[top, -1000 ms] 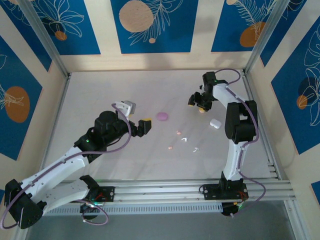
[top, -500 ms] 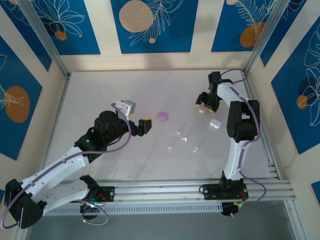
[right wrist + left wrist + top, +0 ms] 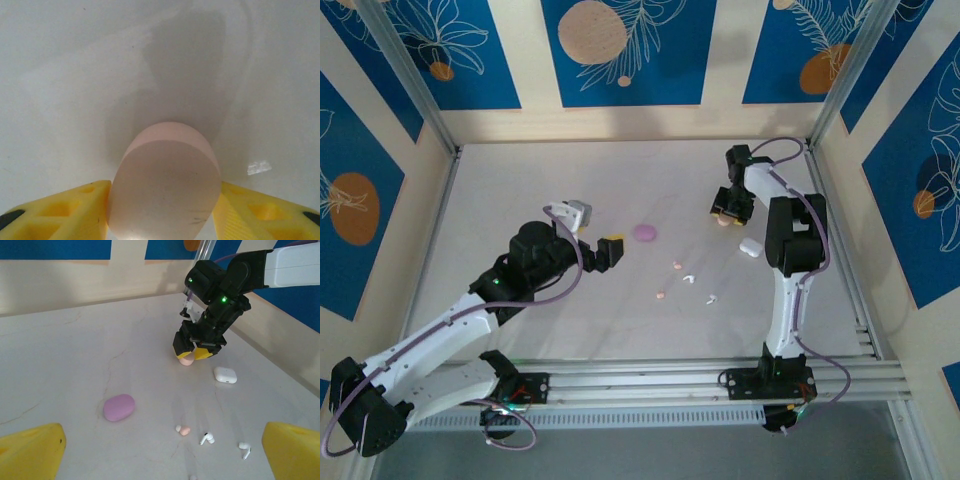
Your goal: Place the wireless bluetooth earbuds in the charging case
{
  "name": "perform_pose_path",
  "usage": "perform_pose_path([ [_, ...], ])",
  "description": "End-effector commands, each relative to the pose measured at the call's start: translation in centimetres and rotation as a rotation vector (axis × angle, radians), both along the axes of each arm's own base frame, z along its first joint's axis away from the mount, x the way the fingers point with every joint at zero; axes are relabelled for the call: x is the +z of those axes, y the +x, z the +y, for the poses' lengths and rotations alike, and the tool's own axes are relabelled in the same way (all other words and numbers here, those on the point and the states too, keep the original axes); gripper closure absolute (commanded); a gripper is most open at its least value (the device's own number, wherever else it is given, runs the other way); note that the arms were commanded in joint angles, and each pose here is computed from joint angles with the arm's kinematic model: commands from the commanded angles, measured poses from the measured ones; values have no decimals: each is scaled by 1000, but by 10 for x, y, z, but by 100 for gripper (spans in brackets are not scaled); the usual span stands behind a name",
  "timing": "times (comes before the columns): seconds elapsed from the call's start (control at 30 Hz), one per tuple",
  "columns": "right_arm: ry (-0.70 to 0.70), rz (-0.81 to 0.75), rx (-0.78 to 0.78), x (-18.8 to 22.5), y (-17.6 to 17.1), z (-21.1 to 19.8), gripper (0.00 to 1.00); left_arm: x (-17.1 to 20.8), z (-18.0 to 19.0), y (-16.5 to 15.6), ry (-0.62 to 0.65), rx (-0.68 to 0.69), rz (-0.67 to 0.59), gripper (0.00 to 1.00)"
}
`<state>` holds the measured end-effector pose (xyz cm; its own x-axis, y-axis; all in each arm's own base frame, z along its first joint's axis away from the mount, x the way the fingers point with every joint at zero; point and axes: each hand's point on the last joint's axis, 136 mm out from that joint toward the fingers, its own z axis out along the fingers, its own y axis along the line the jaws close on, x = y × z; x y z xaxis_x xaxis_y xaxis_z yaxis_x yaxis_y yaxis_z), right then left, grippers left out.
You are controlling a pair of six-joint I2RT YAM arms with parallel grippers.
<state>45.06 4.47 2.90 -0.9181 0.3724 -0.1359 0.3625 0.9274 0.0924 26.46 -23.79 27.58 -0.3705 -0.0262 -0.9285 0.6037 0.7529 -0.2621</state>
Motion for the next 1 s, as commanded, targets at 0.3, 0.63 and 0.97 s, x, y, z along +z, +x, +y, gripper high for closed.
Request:
perform_pose_path([
  [0.3, -23, -20, 53, 5, -6, -5, 40, 2, -4, 2, -19, -19, -3, 0],
  [0.63, -25, -30, 114, -6, 1, 1, 50, 4, -3, 3, -27, -8, -5, 0],
  [0.97, 61, -211, 250, 49, 3, 38, 64, 4, 8, 8, -54, 69, 36, 0],
])
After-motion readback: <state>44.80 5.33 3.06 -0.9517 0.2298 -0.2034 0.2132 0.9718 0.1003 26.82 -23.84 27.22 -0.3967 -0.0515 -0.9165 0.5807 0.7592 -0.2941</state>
